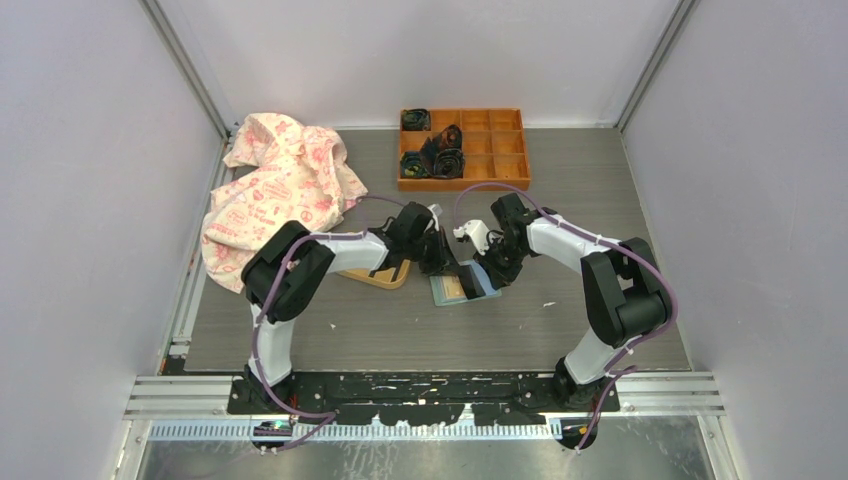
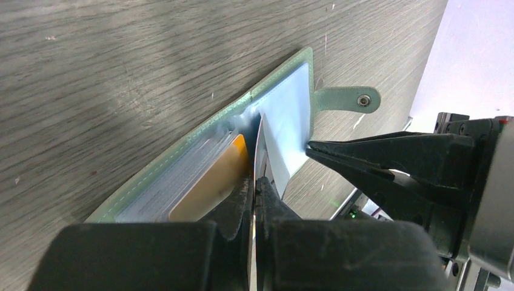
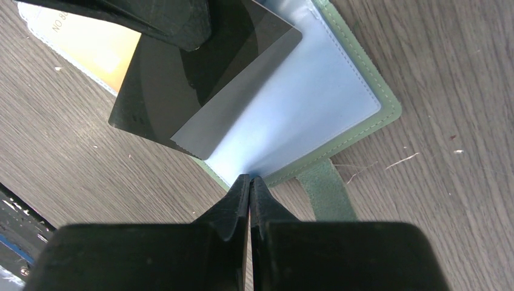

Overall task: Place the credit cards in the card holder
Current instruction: Insert the credit card into the card holder.

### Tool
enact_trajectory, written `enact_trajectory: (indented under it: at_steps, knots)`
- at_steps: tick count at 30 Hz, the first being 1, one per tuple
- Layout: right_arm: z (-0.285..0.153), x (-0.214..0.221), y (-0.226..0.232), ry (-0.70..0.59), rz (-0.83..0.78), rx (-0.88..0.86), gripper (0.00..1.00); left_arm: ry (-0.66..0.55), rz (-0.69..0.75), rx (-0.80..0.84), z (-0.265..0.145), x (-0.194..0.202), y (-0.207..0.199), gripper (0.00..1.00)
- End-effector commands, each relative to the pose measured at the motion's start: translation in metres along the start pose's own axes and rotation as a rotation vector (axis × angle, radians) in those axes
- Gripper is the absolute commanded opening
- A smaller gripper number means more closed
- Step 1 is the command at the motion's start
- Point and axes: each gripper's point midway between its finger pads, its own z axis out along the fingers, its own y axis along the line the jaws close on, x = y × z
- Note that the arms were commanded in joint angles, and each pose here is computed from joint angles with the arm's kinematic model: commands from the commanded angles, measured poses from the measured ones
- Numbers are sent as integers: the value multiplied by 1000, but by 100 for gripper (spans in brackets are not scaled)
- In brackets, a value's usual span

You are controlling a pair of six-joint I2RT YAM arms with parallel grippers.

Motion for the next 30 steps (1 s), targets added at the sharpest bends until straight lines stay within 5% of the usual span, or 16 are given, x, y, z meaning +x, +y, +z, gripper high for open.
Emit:
enact_trajectory:
  at_steps: [1,11,17,30]
  knots:
    - [-16,-22,0,-76,-26,19,7,84,-41,-62,3,12,18,0]
    - [-34,-41,16,-222,-113,-1,9,111,-48,-73,11,3,18,0]
    - [-32,-58,61,-335,-363,-47,10,85,-53,-64,16,-2,18,0]
    - [4,-76,66,-249,-441,87,9,66,-63,-41,17,-2,17,3]
